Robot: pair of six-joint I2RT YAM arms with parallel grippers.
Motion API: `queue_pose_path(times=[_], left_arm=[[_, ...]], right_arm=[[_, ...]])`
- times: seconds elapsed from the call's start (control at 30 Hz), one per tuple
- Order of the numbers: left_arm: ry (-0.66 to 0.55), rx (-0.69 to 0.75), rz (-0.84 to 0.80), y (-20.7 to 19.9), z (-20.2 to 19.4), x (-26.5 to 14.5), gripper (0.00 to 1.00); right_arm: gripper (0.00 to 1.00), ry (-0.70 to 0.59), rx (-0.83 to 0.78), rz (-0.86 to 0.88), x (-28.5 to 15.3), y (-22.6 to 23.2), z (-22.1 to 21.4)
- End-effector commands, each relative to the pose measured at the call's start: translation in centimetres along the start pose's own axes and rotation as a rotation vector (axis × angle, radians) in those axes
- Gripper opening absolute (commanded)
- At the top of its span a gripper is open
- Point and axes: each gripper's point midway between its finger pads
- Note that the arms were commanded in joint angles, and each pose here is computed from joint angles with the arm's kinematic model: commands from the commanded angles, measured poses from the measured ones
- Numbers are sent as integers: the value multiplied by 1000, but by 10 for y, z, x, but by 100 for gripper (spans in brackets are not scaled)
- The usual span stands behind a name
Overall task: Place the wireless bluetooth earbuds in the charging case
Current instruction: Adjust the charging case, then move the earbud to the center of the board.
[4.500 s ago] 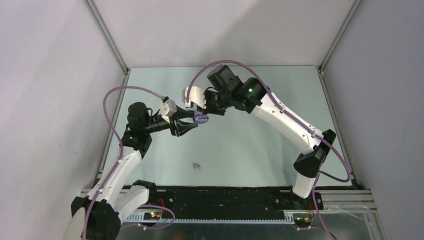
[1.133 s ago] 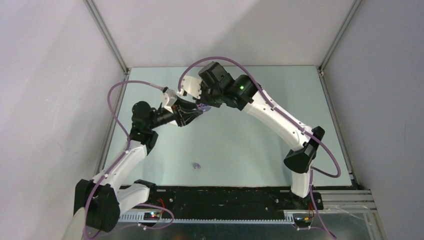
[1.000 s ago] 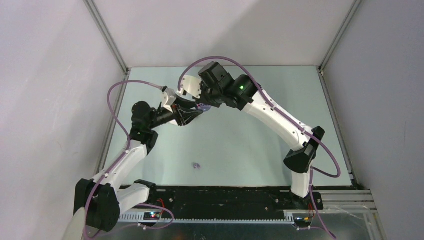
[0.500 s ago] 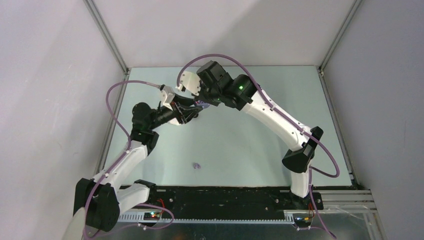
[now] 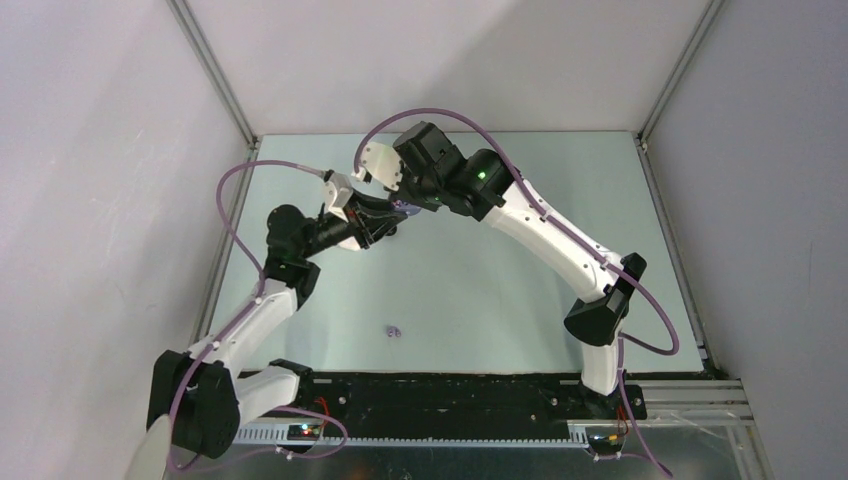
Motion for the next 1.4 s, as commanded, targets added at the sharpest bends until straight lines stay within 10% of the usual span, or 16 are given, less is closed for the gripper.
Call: queue_pose_path(times=[0.0,0.23,0.4,0.77,1.17,1.37], left_arm=[[-43,76,-38,-5,10,3,7],[-70,106,-128,-19,11,0,0],[-73,115,-137,-15,13,-3,0],[-76,106,-198,-23,26,-14,0],[-110,-30,-119,-26,65,-33,0],[-82,-84,-41,-26,72,-45,0]], right_arm=[[2,-69,19,-8,-11,-2,19],[13,-60,42,-12,-21,-14,11],[51,-135,50,56,-41,-8,18],[82,-413,106,104,-129,-18,34],[69,-479,357,336,-72,22,-22],[47,-389,336,511,-14,85,-32]])
Point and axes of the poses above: each gripper's point midway between its finger pads, its own x axis out along the fingers, its own y axis along the line the jaws close on, z = x × y, and after that the axes turned 8 degrees about -x, right-handed
